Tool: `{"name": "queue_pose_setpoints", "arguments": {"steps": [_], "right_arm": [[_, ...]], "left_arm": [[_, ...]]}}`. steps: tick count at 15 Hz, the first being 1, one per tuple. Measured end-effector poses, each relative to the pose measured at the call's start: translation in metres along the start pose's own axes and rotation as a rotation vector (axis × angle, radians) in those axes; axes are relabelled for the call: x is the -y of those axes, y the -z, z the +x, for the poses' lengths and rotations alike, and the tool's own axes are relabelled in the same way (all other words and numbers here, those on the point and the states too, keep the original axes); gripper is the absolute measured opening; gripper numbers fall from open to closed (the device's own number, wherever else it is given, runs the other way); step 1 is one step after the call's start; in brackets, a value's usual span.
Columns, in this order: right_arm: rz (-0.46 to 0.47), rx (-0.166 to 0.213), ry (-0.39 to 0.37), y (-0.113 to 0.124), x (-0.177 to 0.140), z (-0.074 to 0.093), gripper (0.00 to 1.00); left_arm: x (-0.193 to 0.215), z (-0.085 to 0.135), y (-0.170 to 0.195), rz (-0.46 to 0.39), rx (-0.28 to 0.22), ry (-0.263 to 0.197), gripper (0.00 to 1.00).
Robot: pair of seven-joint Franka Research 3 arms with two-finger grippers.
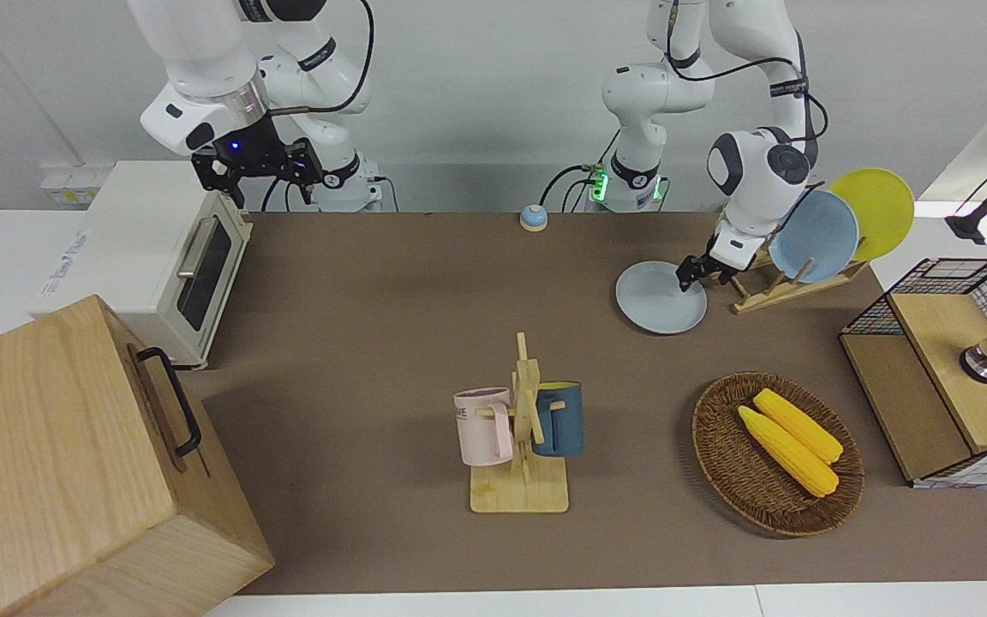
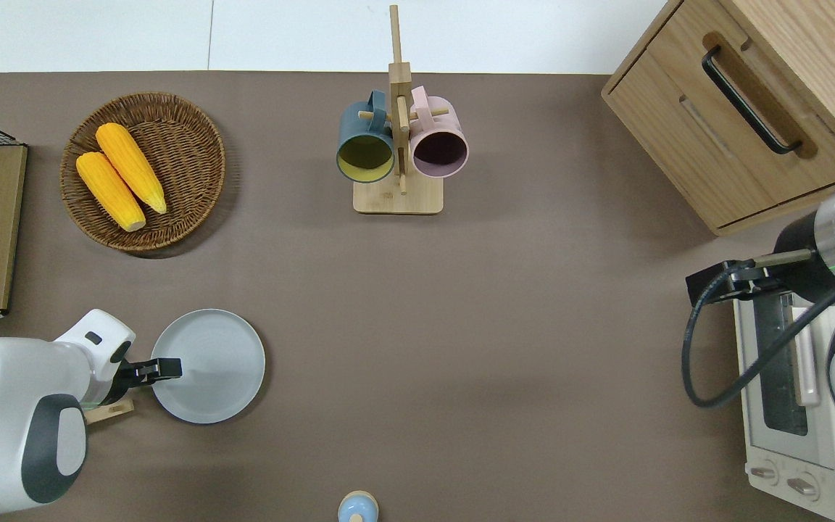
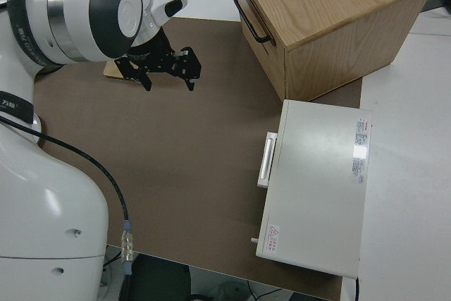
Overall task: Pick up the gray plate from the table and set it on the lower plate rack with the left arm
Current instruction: 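Move the left gripper to the rim of the gray plate and grasp it, then lift the gray plate with the left gripper and tilt it upright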
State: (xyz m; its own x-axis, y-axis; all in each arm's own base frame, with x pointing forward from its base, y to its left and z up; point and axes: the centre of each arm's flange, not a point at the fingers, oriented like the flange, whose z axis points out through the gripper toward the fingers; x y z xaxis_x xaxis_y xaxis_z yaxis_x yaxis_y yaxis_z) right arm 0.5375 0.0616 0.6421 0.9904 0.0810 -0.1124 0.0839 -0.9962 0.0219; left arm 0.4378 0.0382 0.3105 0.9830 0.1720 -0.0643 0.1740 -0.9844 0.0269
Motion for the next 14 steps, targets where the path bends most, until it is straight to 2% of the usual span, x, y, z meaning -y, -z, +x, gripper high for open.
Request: {"name": "queue_pose_setpoints", "arguments": {"steps": [3,8,10,14], "right_arm": [[0.0,0.0,0.0,0.0,0.0,0.0,0.99],[0.0,0.0,0.0,0.0,0.0,0.0,0.99],[0.0,0.0,0.0,0.0,0.0,0.0,0.99],[0.0,0.0,0.0,0.0,0.0,0.0,0.99]], "left_arm": [[0.0003,0.0006,-0.0089,0.002,0.015,0.002,0.87],[0.0003,0.0005,-0.0097,0.002,0.018,0.004,0.29],[-0.0001,0.0007,-0.0078,0.001,0.015,0.004,0.11],[-0.0013,0.0,-0.0025,-0.004,0.007,0.005,0.04]]}}
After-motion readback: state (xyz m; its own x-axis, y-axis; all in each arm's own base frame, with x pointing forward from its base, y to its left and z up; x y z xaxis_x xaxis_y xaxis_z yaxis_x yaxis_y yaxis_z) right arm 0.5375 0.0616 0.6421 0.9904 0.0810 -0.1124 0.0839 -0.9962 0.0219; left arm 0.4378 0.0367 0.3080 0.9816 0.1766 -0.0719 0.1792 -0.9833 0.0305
